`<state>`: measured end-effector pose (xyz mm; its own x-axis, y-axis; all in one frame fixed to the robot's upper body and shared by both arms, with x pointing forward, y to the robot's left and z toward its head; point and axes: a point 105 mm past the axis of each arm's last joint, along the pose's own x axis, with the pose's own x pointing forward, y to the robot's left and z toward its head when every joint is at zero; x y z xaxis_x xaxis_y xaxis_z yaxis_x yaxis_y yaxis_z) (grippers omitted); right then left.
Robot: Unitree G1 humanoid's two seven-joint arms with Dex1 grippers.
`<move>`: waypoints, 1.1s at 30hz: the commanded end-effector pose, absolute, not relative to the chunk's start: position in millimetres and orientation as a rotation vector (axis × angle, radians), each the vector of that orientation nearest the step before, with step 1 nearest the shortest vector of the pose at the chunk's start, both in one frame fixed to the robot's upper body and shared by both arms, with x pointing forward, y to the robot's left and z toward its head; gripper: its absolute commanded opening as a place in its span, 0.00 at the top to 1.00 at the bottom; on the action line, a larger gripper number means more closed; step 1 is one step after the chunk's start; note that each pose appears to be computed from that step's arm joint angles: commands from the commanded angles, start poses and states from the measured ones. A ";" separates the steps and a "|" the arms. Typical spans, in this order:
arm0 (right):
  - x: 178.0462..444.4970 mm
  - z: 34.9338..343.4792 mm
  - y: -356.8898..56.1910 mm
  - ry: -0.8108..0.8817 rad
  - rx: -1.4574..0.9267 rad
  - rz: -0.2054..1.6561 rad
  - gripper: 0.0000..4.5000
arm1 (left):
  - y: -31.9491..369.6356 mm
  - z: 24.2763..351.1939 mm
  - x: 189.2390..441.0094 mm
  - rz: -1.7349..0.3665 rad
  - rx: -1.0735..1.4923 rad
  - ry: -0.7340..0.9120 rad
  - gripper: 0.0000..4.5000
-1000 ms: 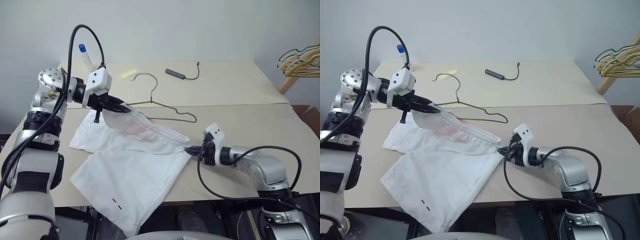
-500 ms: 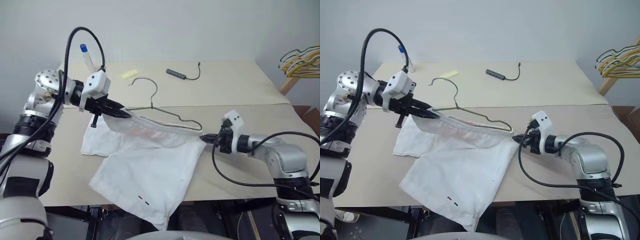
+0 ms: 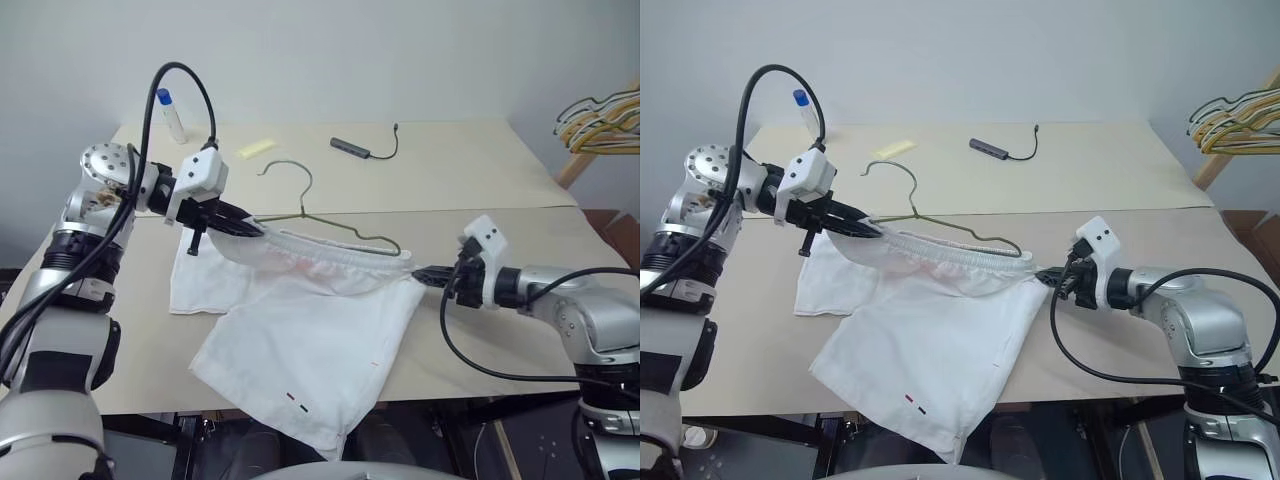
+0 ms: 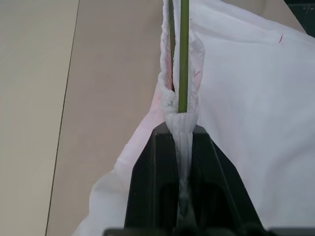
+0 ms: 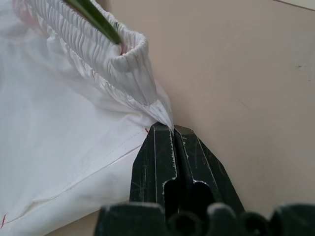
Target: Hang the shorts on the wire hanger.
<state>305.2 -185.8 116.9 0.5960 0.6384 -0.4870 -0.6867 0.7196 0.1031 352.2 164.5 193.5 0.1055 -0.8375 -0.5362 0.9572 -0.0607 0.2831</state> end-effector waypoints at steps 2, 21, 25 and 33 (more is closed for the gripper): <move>308.9 143.1 -195.7 0.439 -0.183 0.747 0.99 | 174.5 197.5 352.9 -1.453 0.733 0.224 0.99; 318.9 156.8 -200.7 0.411 -0.299 0.739 0.99 | 175.5 191.9 349.7 -1.456 0.721 0.232 0.99; 313.2 187.4 -171.0 0.328 -0.454 0.833 0.99 | 171.4 189.6 355.4 -1.423 0.784 0.224 0.99; 305.6 201.3 -131.9 0.319 -0.685 0.908 0.99 | 156.8 201.2 359.0 -1.407 0.767 0.139 0.99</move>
